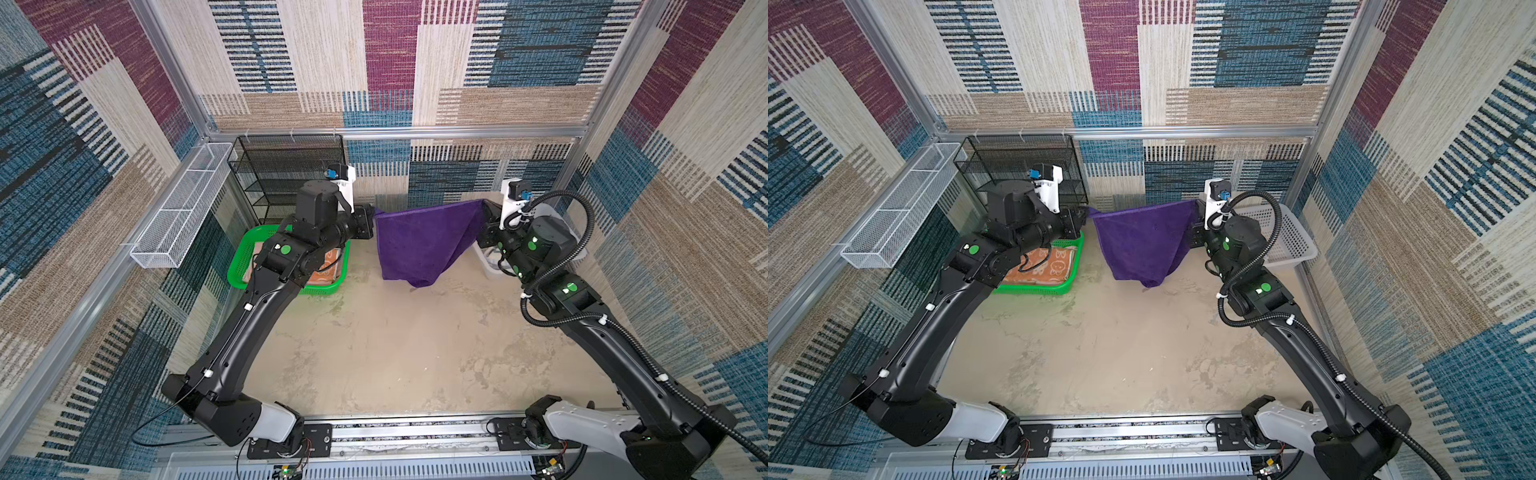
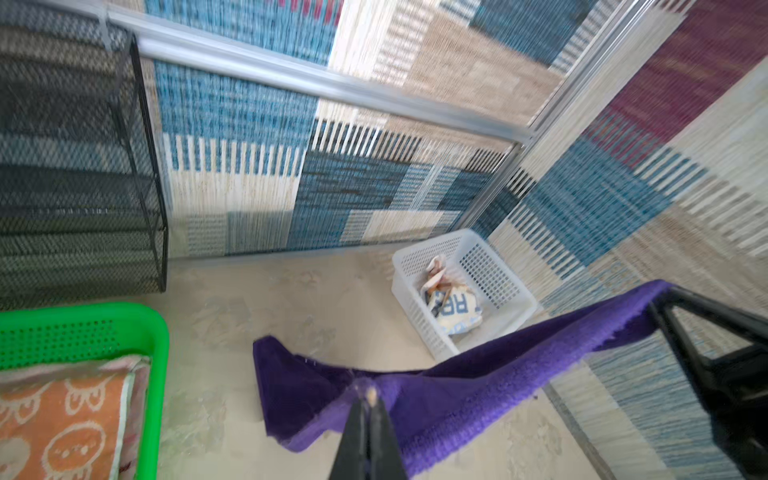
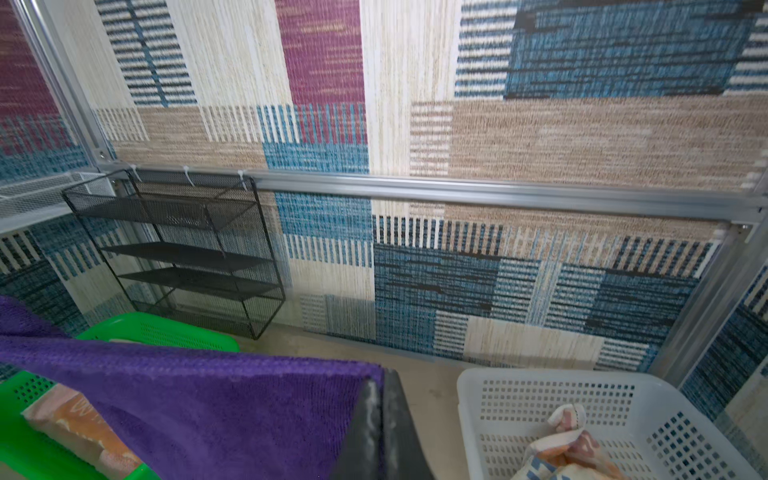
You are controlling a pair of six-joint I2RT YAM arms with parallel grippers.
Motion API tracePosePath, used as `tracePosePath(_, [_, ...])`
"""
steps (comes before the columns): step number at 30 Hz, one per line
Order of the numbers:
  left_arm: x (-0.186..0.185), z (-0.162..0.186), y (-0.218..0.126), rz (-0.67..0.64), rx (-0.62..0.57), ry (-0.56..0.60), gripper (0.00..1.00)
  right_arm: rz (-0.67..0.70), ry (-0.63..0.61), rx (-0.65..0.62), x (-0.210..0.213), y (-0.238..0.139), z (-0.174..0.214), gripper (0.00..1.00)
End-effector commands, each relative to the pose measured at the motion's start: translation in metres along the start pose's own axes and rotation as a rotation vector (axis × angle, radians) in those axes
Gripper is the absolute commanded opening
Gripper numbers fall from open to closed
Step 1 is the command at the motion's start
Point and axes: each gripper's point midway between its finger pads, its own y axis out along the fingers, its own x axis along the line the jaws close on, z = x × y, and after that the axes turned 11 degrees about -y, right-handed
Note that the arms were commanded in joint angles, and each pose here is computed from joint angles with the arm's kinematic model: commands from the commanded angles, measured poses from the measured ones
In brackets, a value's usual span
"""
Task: Fold and stack the towels
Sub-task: 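Lift the purple towel high with both grippers, stretching its edge taut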
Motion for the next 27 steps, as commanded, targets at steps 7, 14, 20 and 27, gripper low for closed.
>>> tracePosePath(7, [-0.063,-0.057,-0.083,0.217,-0.180,0.050,0.00,-0.208,-0.026,-0.255,0.018,-0.039,-0.099,0.00])
tracePosePath(14, [-0.089,-0.076,-0.160,0.335,-0.303,0.073,0.00,-0.391,0.018,-0.392,0.034,-0.084,-0.149,0.00])
tracePosePath(20, [-0.094,-0.075,-0.208,0.398,-0.379,0.049,0.00,-0.476,0.070,-0.468,0.037,-0.121,-0.171,0.00])
tracePosePath(27, [-0.089,-0.062,-0.209,0.416,-0.352,-0.001,0.00,-0.490,0.113,-0.477,0.035,-0.136,-0.169,0.00])
